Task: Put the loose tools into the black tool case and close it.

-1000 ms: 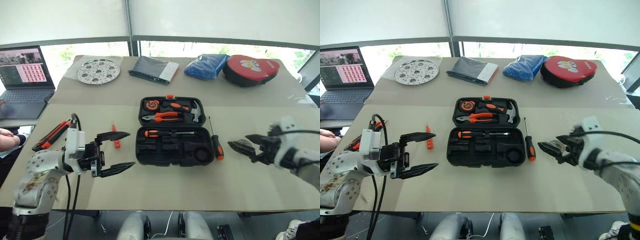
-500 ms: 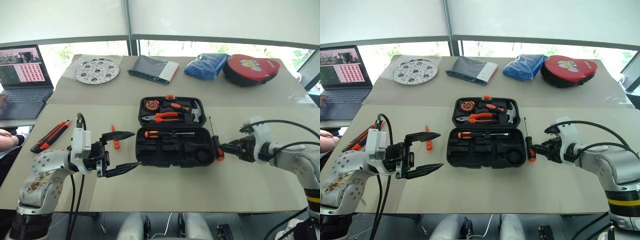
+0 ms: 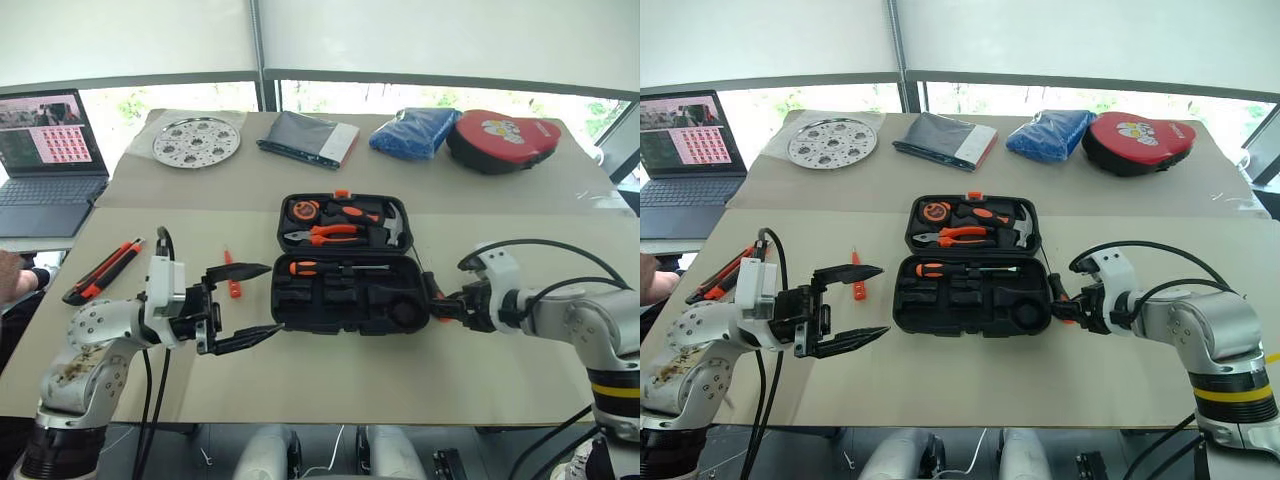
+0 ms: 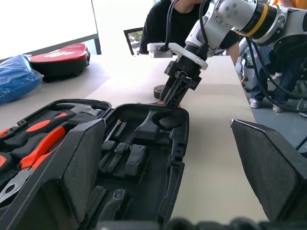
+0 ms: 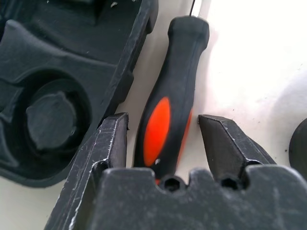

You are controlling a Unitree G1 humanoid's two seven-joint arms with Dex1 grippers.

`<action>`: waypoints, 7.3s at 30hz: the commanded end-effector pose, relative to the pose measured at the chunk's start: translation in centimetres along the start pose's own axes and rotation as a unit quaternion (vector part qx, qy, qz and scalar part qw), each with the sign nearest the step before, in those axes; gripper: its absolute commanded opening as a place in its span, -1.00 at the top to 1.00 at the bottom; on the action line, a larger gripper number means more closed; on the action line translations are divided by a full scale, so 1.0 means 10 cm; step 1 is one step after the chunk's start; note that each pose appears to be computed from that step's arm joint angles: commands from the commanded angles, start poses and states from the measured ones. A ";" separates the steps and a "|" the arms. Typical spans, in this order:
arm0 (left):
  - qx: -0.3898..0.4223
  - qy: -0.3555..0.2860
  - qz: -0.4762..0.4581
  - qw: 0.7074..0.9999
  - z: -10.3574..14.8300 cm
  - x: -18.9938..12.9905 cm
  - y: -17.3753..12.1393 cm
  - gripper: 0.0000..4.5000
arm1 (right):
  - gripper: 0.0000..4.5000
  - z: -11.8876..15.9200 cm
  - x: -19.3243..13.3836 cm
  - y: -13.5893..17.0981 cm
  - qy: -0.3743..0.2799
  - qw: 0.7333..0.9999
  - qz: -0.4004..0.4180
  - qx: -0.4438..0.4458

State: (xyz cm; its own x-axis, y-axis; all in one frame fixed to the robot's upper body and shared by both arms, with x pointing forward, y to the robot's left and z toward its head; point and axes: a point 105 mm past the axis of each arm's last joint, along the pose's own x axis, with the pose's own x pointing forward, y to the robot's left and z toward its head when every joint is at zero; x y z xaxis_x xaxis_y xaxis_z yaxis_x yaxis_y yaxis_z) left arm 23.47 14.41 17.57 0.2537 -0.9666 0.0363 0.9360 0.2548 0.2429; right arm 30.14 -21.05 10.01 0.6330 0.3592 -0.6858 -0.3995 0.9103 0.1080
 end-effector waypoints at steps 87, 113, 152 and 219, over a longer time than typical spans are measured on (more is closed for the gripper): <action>-0.018 0.073 0.175 0.982 -0.29 -0.54 -0.02 -1.00 | 0.97 0.59 0.64 0.92 -0.155 0.834 0.286 -0.445; -0.161 0.281 0.566 0.758 -0.51 -1.91 -0.29 -1.00 | -0.99 0.32 -0.73 0.30 -0.436 0.821 0.205 -0.305; -0.367 0.265 0.536 0.712 -1.30 -0.05 0.72 0.09 | -1.00 0.43 -0.74 0.82 -0.477 0.757 0.306 -0.325; 0.070 0.411 -0.142 0.898 -0.67 0.73 0.68 0.80 | -1.00 0.22 -0.88 0.88 -0.400 0.824 0.286 -0.281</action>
State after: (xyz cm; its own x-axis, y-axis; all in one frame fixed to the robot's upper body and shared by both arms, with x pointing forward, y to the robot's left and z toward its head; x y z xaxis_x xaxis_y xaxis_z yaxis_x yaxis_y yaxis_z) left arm 33.47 9.05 13.04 0.1574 -0.6544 -0.7396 0.9668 -0.0504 0.2504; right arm 22.92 -16.28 17.63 0.4045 0.9132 0.0492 -0.8849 0.4044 -0.2311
